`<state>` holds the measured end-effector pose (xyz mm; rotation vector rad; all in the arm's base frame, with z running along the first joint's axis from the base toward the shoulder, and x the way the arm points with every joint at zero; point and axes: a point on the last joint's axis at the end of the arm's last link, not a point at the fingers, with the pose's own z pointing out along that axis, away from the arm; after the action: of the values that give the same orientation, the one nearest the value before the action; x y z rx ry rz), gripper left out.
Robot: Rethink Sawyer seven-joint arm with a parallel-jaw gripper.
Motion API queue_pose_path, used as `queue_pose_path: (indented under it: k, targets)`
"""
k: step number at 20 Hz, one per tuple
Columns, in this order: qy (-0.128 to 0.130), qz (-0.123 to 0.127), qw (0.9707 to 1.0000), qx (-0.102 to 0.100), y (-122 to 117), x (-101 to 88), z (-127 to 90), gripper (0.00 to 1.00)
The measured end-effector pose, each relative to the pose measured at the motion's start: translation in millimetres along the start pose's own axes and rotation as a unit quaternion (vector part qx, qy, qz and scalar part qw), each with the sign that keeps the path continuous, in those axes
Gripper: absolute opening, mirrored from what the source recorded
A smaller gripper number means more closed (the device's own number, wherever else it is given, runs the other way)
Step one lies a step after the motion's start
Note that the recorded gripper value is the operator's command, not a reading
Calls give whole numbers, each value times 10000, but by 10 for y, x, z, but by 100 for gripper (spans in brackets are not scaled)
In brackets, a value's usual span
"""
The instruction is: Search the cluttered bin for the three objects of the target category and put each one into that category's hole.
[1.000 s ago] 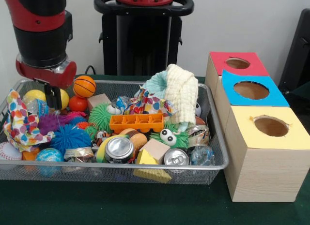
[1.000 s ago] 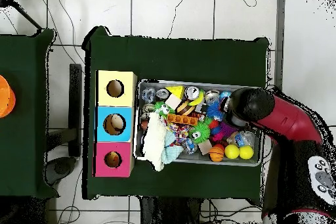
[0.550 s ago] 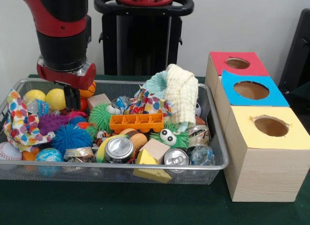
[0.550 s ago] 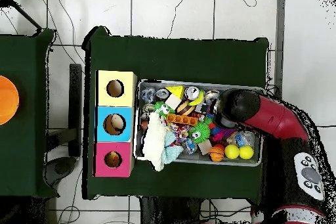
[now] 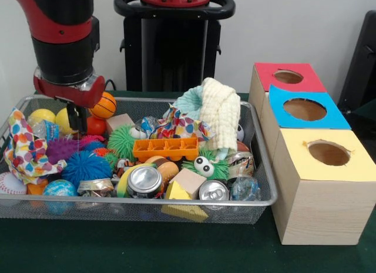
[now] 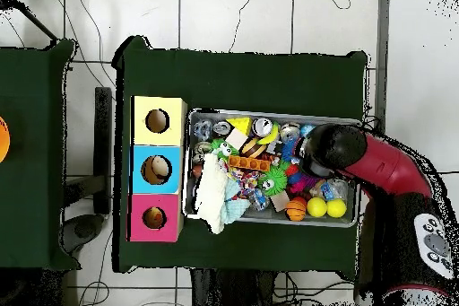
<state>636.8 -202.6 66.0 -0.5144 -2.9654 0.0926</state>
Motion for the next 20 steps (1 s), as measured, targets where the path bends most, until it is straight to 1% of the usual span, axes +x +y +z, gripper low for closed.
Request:
queue_pose_path:
  k: [3,5,7,10,12,14,17,18,20]
  targets:
    - [4,75,10000,-9,-104,-20,-7,0]
    - [46,163,9999,-23,-228,-54,-40,0]
    - [79,185,9998,-29,-258,-59,-60,0]
    - [202,230,9995,-52,-317,-48,-146,0]
    - [279,248,9993,-64,-340,-31,-230,0]
    - [318,259,9991,-72,-350,-24,-365,0]
    - [296,267,9992,-68,-362,-30,-476,0]
    - [268,269,9993,-63,-366,-35,-561,0]
    - [228,269,9994,-55,-366,-43,-646,0]
